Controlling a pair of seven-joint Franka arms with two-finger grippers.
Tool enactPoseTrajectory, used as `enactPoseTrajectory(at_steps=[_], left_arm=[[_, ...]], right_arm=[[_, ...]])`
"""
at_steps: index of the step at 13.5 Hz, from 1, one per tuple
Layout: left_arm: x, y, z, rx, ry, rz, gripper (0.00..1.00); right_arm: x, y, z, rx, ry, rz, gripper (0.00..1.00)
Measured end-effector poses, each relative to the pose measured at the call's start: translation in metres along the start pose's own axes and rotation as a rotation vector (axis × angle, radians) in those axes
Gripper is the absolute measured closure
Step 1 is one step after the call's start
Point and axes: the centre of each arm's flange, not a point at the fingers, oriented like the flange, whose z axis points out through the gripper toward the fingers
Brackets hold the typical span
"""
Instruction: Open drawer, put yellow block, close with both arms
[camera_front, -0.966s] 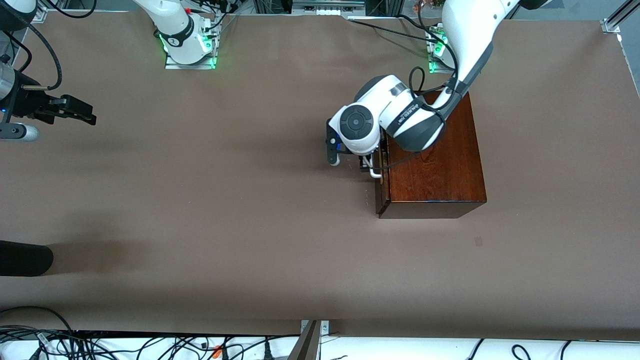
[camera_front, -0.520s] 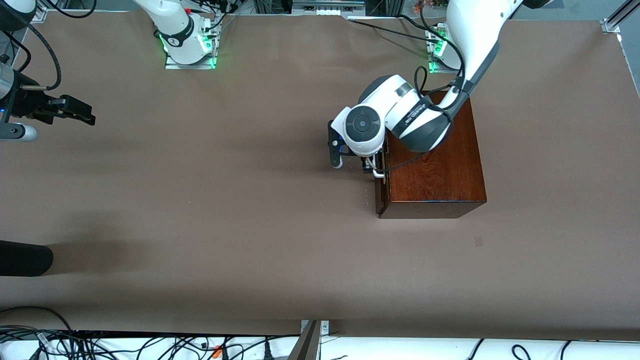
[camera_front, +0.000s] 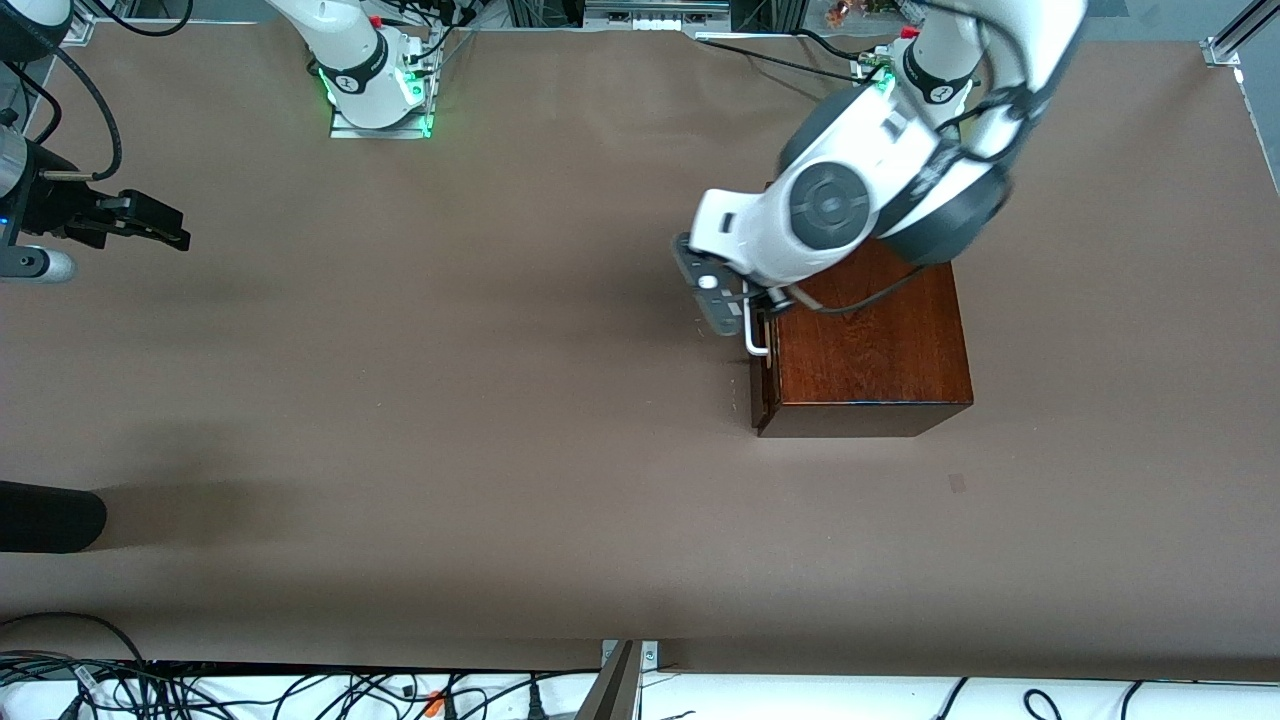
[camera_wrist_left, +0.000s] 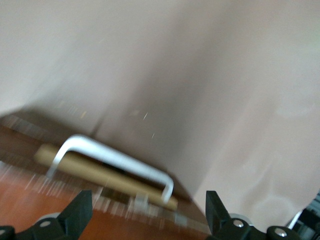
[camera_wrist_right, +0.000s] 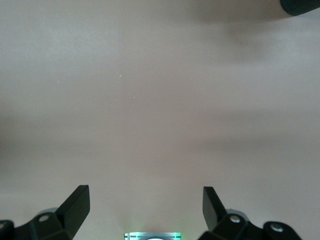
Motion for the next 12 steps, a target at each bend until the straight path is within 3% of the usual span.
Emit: enactPoseTrajectory(at_steps=[4, 9, 12], left_arm=[[-0.077, -0.059, -0.085, 0.145, -0.056, -0.230, 0.00], [-0.178, -0.147, -0.156, 0.143, 0.006, -0.459, 0.00], [-0.207, -0.174, -0.182, 0.194, 0.097, -0.533, 0.00]], right_arm=[[0.000, 0.001, -0.001, 0.000, 0.003, 0.002, 0.00], [0.000, 0.004, -0.004, 0.000, 0.009, 0.008, 0.00], [0.000, 0.004, -0.005, 0.000, 0.011, 0.008, 0.00]])
